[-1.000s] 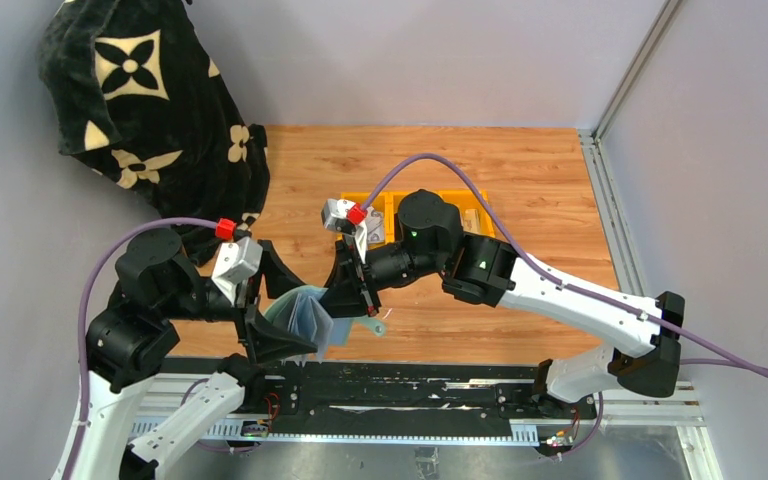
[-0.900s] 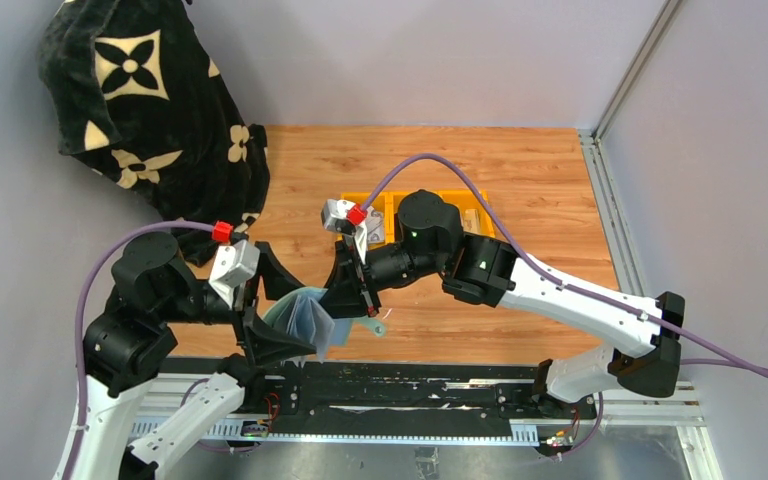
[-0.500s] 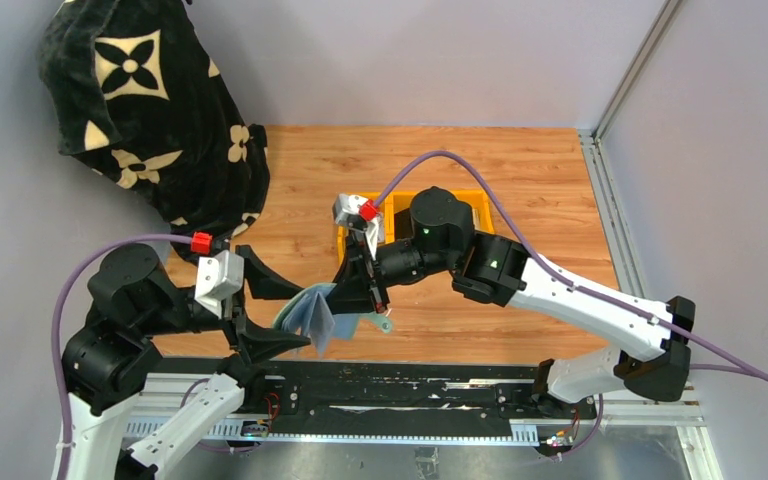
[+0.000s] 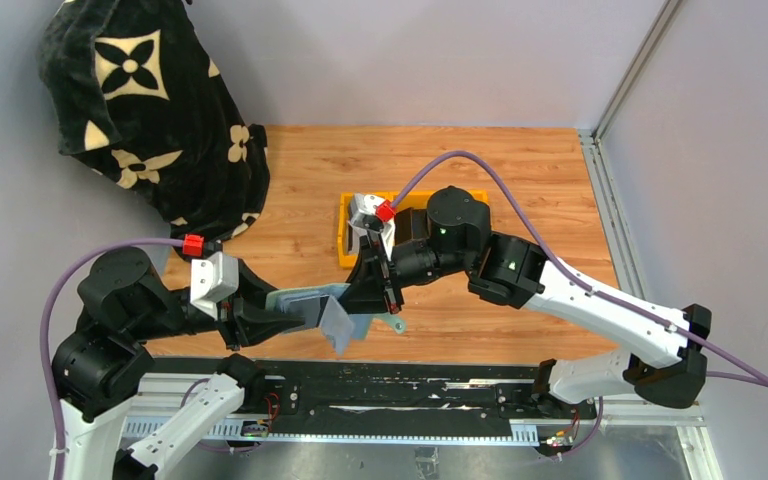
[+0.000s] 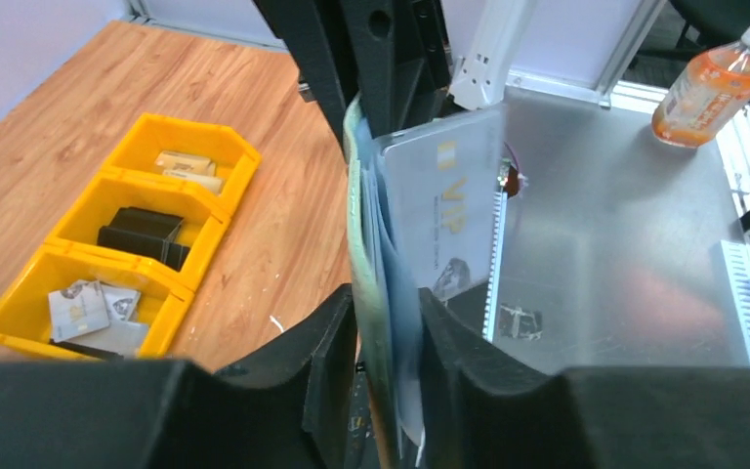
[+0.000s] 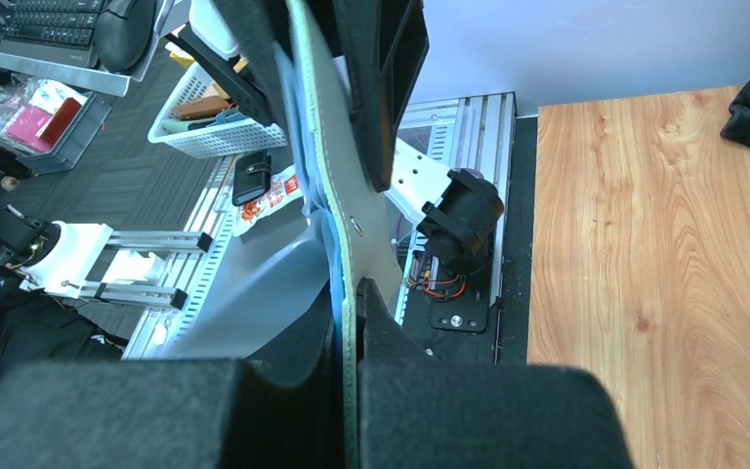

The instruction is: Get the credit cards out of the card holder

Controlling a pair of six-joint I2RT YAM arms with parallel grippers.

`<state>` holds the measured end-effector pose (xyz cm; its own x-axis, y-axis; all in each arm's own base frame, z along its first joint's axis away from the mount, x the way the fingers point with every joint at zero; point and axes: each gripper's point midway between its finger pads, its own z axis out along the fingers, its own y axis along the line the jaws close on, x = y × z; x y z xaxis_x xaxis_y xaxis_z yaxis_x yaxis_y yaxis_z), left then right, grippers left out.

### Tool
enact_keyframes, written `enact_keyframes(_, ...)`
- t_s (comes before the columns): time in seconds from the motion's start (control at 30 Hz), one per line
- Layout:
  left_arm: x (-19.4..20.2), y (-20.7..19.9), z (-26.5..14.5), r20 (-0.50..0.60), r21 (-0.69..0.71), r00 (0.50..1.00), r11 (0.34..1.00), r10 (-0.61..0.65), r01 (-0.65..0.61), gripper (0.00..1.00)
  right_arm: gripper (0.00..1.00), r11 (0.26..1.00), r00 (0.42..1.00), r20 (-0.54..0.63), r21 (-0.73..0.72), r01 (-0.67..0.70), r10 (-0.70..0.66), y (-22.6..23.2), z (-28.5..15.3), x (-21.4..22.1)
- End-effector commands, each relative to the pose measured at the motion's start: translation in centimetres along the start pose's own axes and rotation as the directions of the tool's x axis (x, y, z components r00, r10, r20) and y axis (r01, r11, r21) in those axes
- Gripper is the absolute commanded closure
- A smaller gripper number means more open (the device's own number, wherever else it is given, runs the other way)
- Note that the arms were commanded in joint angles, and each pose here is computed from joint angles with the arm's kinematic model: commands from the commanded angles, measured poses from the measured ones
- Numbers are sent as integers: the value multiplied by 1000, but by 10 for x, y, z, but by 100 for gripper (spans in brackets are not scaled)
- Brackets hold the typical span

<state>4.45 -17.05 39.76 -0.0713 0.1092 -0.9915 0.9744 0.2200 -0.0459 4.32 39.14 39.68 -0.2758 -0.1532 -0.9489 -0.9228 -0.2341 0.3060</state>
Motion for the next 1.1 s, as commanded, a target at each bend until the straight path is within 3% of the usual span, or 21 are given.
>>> enact_keyframes(0.0, -3, 7, -3, -4, -54, 1000, 999, 10, -10, 68, 100, 997, 998, 28, -50, 57, -55, 18, -12, -11)
enact_keyframes(0.17, 1, 5, -3, -8, -46, 1000, 999, -1, 1, 66, 100, 996, 997, 33, -52, 66, -64, 20, -15, -14)
enact_keyframes(0.27, 1, 5, -1, -13, -35, 1000, 999, -16, 15, 54, 100, 996, 998, 28, -57, 62, -61, 20, -15, -13)
enact_keyframes(0.33, 1, 4, 0, -16, -21, 1000, 999, -25, 24, 52, 100, 996, 998, 25, -61, 62, -61, 21, -15, -12)
enact_keyframes(0.37, -1, 4, 1, -15, -15, 1000, 1000, -27, 27, 55, 100, 996, 998, 23, -60, 63, -62, 21, -15, -11)
enact_keyframes(0.53, -4, 2, 3, -16, 10, 999, 999, -38, 38, 86, 100, 996, 998, 5, -58, 66, -66, 19, -16, -4)
enact_keyframes(0.6, -4, 2, 3, -17, 13, 999, 999, -41, 41, 94, 91, 997, 998, -7, -36, 68, -68, 15, -18, -1)
enact_keyframes(0.7, -5, 2, 3, -17, 12, 999, 999, -45, 45, 100, 66, 998, 997, -27, 7, 68, -68, 5, -25, 4)
enact_keyframes(0.83, 2, 7, 2, -41, -17, 999, 999, -32, 31, 100, 42, 982, 995, -63, 168, 92, -82, -25, -53, 7)
enact_keyframes(0.97, 14, 18, 0, -75, -76, 997, 997, -2, -3, 100, 31, 927, 989, -85, 347, 145, -123, -41, -89, -4)
enact_keyframes(1.07, 20, 22, 0, -92, -83, 996, 996, 17, -25, 100, 25, 925, 986, -44, 340, 167, -162, -30, -94, -23)
